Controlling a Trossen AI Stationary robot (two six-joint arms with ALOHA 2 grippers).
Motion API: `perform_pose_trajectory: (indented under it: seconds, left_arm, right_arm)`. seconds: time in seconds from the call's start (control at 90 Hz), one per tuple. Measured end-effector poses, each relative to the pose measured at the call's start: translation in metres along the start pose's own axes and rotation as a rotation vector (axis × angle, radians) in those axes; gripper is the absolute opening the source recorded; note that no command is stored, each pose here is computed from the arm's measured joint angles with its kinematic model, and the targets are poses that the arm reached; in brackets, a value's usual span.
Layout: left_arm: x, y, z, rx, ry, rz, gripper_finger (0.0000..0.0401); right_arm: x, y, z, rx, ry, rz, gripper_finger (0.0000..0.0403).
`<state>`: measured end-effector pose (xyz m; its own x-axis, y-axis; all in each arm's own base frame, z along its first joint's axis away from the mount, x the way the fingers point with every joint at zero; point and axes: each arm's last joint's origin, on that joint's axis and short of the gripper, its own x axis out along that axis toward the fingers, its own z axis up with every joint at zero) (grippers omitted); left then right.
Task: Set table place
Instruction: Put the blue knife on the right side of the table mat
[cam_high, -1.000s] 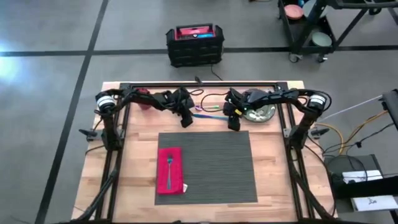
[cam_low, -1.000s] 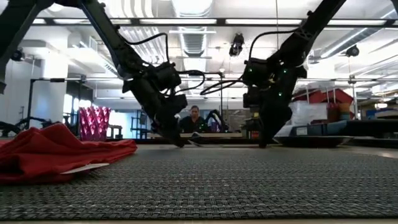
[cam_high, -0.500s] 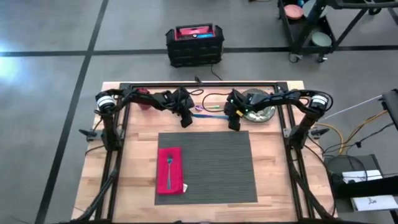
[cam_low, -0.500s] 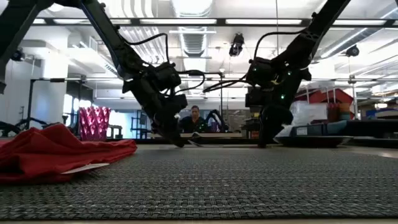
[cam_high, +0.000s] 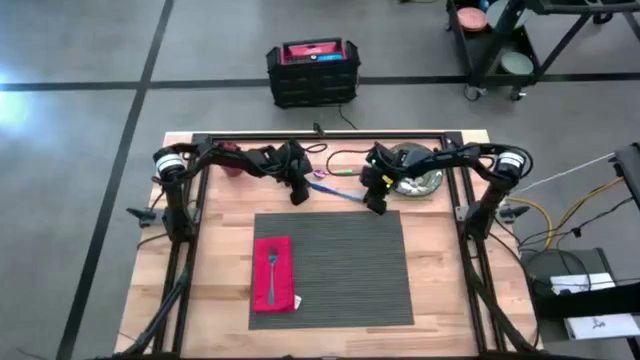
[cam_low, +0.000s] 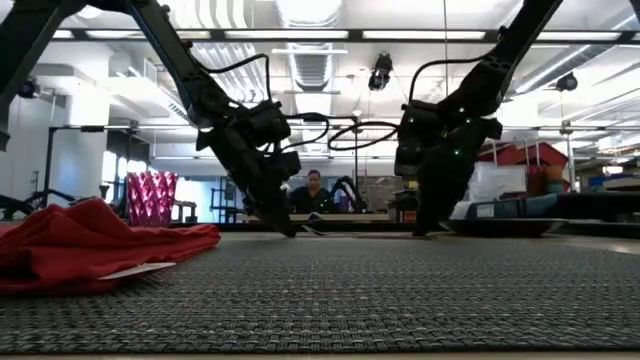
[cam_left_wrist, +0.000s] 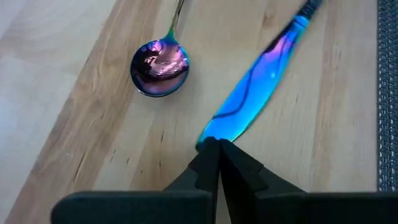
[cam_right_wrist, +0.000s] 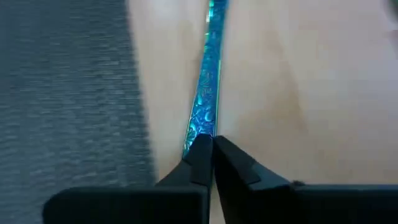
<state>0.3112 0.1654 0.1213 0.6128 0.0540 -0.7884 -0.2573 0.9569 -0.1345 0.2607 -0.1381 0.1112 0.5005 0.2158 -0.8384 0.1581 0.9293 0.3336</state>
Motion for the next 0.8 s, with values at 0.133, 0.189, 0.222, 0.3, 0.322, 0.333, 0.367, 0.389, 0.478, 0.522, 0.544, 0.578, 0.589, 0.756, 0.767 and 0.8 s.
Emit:
perform_pose_trajectory:
  seconds: [0.133, 0.189, 0.222, 0.3, 0.322, 0.333, 0.367, 0.389, 0.478, 0.522, 0.544, 0.578, 0.589, 0.756, 0.767, 0.8]
  left_arm:
    - [-0.005, -0.002, 0.002, 0.001, -0.003, -0.002, 0.0000]
    - [-0.010, -0.004, 0.002, -0.002, 0.000, -0.005, 0.0000]
    - [-0.012, -0.005, 0.003, 0.000, -0.004, -0.007, 0.0000]
    - [-0.021, -0.010, 0.009, 0.011, -0.030, -0.008, 0.0000]
    - [-0.023, -0.011, 0.010, 0.015, -0.038, -0.008, 0.0000]
    - [-0.025, -0.012, 0.011, 0.017, -0.042, -0.009, 0.0000]
    - [-0.028, -0.014, 0.014, 0.018, -0.055, -0.010, 0.0000]
    - [-0.030, -0.015, 0.015, 0.020, -0.063, -0.012, 0.0000]
    - [-0.035, -0.023, 0.019, 0.032, -0.085, -0.021, 0.0000]
    - [-0.036, -0.026, 0.021, 0.042, -0.101, -0.025, 0.0000]
    - [-0.037, -0.028, 0.022, 0.048, -0.107, -0.028, 0.0000]
    - [-0.037, -0.031, 0.024, 0.056, -0.115, -0.033, 0.0000]
    - [-0.037, -0.031, 0.024, 0.059, -0.118, -0.034, 0.0001]
    - [-0.025, -0.041, 0.025, 0.091, -0.141, -0.049, 0.0024]
    - [-0.024, -0.042, 0.025, 0.091, -0.141, -0.050, 0.0026]
    - [-0.022, -0.043, 0.025, 0.090, -0.138, -0.054, 0.0033]
  right_arm:
    - [-0.001, 0.000, 0.003, 0.024, -0.001, -0.007, 0.0004]
    - [-0.005, 0.001, 0.007, 0.056, -0.014, -0.012, 0.0001]
    - [-0.007, 0.002, 0.009, 0.073, -0.020, -0.013, 0.0001]
    - [-0.015, 0.004, 0.016, 0.129, -0.039, -0.023, 0.0008]
    - [-0.017, 0.004, 0.018, 0.154, -0.044, -0.024, 0.0011]
    - [-0.018, 0.005, 0.020, 0.164, -0.048, -0.024, 0.0013]
    - [-0.022, 0.005, 0.025, 0.196, -0.068, -0.023, 0.0020]
    - [-0.025, 0.005, 0.028, 0.213, -0.086, -0.024, 0.0026]
    - [-0.033, 0.007, 0.036, 0.235, -0.123, -0.019, 0.0057]
    - [-0.034, 0.008, 0.039, 0.242, -0.131, -0.019, 0.0075]
    - [-0.034, 0.008, 0.040, 0.241, -0.133, -0.019, 0.0084]
    - [-0.034, 0.007, 0.041, 0.240, -0.135, -0.018, 0.0099]
    - [-0.034, 0.007, 0.041, 0.239, -0.136, -0.018, 0.0103]
    - [-0.025, 0.001, 0.043, 0.277, -0.130, -0.012, 0.0161]
    - [-0.023, 0.001, 0.043, 0.281, -0.125, -0.012, 0.0163]
    - [-0.020, -0.001, 0.043, 0.290, -0.115, -0.008, 0.0170]
